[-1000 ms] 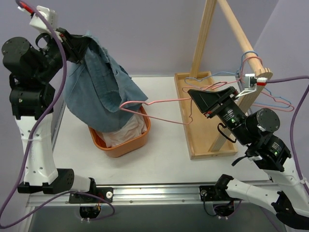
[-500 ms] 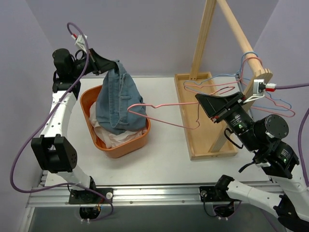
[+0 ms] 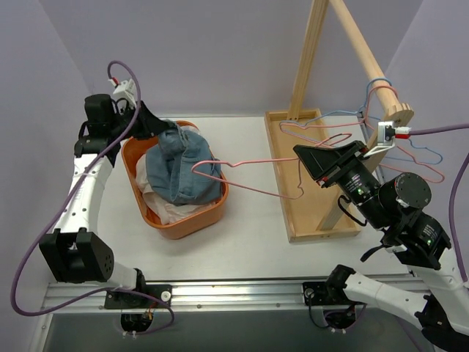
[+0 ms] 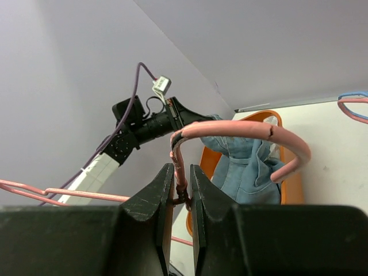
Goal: Remove the skirt from the hanger
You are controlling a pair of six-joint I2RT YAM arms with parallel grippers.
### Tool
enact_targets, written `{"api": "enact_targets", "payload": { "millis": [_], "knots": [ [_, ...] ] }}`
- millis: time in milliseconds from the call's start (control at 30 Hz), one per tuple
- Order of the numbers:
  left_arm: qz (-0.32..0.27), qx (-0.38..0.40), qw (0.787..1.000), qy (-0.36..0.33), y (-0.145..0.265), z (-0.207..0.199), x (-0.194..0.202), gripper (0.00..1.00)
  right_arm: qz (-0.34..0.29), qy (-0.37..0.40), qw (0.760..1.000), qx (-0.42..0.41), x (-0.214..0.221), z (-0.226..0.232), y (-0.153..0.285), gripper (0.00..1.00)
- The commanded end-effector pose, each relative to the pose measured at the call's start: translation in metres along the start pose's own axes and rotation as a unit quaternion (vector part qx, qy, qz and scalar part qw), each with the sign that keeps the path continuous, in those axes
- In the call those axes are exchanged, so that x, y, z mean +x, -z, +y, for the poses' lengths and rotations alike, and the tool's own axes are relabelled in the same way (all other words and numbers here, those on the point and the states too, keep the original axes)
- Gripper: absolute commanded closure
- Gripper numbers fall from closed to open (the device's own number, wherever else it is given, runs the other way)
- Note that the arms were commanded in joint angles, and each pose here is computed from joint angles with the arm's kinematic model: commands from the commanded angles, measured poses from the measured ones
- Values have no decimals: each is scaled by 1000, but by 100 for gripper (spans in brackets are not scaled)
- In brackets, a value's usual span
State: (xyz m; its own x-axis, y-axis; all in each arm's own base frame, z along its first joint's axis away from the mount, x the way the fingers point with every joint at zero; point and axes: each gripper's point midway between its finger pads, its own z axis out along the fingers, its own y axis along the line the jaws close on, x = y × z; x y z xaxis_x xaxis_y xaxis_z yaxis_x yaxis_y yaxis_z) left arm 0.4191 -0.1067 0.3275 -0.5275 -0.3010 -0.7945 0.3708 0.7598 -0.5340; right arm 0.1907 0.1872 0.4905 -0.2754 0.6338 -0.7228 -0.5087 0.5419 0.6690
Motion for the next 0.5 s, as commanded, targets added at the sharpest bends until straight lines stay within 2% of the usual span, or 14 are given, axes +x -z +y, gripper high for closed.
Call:
{"api": "enact_targets", "payload": {
  "millis": [0, 67, 133, 167, 267, 333, 400, 467],
  "knots": [
    [84, -135, 986, -52, 8, 46, 48, 98, -27, -13, 999, -12, -15, 9, -1, 100],
    [132, -173, 971, -102, 2, 49, 74, 98, -26, -13, 999, -12, -16, 10, 0, 100],
    [173, -195, 959, -112, -9, 59, 98, 98, -28, -16, 999, -11, -16, 10, 0, 100],
    [199, -203, 953, -106, -15, 65, 117, 98, -30, -16, 999, -10, -17, 10, 0, 100],
    [220, -213, 949, -75, -26, 77, 139, 98, -32, -22, 999, -14, -19, 12, -1, 100],
    [280, -187, 940, -56, -42, 81, 177, 98, -29, -25, 999, -17, -19, 15, -1, 100],
    [365, -178, 912, -55, -51, 82, 215, 98, -29, -27, 999, -17, -20, 15, 0, 100],
    [389, -179, 902, -57, -54, 84, 230, 98, -28, -28, 999, -13, -20, 13, 2, 100]
  ]
}}
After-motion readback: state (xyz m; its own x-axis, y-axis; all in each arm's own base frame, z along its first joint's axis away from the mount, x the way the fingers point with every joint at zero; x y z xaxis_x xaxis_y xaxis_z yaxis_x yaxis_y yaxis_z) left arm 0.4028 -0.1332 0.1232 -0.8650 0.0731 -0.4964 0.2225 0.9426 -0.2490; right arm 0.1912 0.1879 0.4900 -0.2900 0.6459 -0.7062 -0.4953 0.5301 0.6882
